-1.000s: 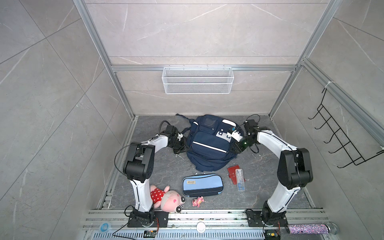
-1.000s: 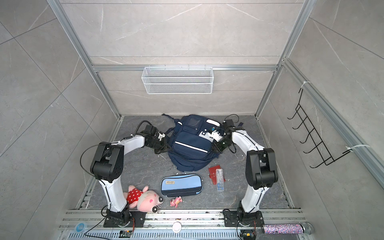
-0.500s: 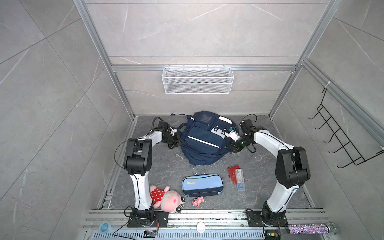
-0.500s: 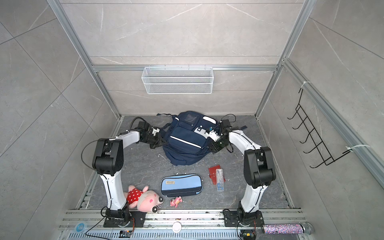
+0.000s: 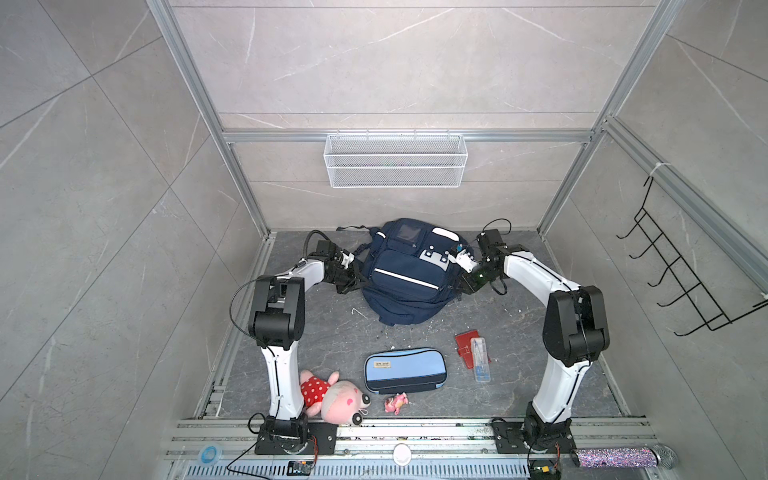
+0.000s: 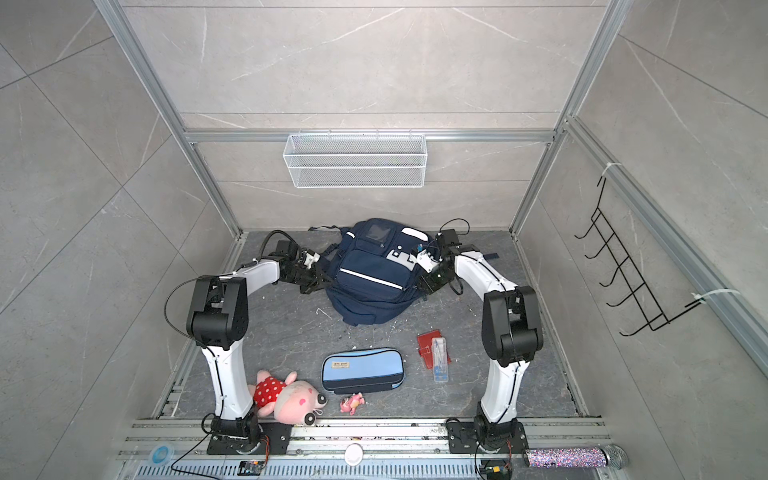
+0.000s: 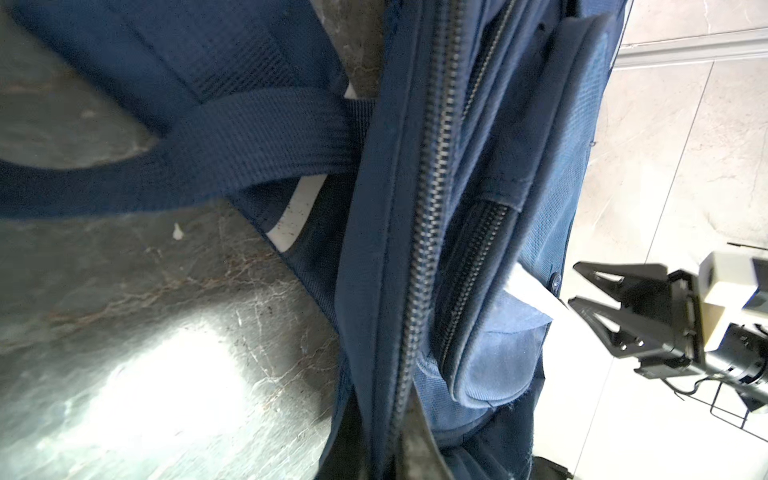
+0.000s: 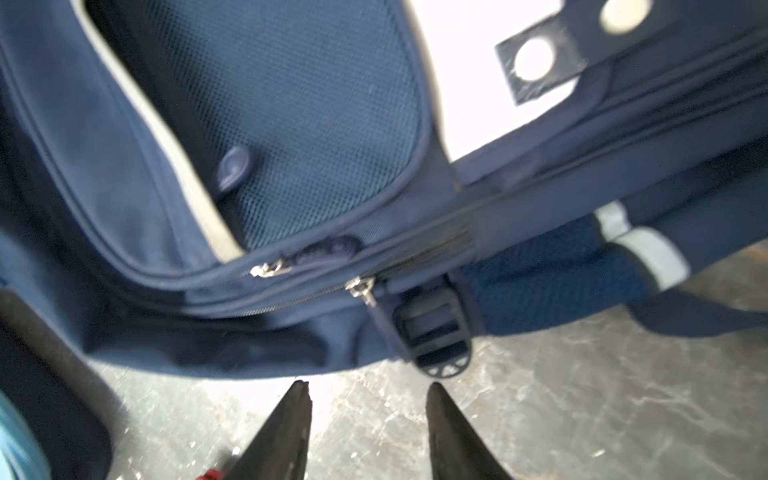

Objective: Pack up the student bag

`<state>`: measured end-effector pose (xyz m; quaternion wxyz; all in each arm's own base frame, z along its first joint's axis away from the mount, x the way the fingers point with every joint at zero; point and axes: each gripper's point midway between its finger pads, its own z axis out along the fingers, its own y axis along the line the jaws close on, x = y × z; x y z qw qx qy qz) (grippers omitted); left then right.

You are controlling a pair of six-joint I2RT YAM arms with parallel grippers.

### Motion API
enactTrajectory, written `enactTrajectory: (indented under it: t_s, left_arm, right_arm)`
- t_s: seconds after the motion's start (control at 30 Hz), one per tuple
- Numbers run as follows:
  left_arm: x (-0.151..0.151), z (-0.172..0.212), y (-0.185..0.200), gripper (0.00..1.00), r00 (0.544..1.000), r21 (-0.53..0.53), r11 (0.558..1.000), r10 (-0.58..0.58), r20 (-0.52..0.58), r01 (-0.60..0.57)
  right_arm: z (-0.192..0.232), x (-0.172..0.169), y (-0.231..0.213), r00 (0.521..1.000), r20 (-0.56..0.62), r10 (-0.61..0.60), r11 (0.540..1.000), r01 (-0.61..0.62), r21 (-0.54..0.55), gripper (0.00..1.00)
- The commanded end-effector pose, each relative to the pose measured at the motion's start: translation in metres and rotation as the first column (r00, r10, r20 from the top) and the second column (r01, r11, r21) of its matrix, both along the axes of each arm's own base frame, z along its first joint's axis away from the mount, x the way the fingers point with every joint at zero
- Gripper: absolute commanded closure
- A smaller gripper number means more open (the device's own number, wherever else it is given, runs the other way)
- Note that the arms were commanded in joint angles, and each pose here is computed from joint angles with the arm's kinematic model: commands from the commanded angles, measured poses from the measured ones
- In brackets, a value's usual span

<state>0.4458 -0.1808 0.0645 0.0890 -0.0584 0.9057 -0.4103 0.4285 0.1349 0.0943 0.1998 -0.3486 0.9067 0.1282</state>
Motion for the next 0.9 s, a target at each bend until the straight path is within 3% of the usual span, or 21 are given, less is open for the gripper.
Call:
enactTrajectory:
  t_s: [0.0, 0.3, 0.5, 0.87]
  left_arm:
    - [-0.004, 0.006, 0.002, 1.0, 0.999, -0.004, 0.999, -0.038, 0.034, 0.039]
    - [-0.003, 0.009, -0.003, 1.0, 0.999, -0.039, 0.998, -0.04, 0.024, 0.041]
    - [-0.003, 0.01, -0.005, 1.0, 0.999, -0.066, 0.997, -0.035, 0.014, 0.035]
    - [-0.004, 0.005, -0.007, 1.0, 0.999, -0.08, 0.996, -0.037, 0.0, 0.037]
  right_arm:
    - [-0.01, 0.005, 0.0, 1.0, -0.014, 0.016, 1.0, -0.017, -0.016, 0.54]
    - [-0.017, 0.014, 0.005, 0.997, -0.053, 0.055, 0.998, -0.055, -0.002, 0.56]
    - [-0.024, 0.02, 0.009, 0.994, -0.091, 0.06, 0.998, -0.059, 0.007, 0.67]
    - [-0.023, 0.004, 0.019, 0.989, -0.118, 0.085, 0.994, -0.076, 0.08, 0.59]
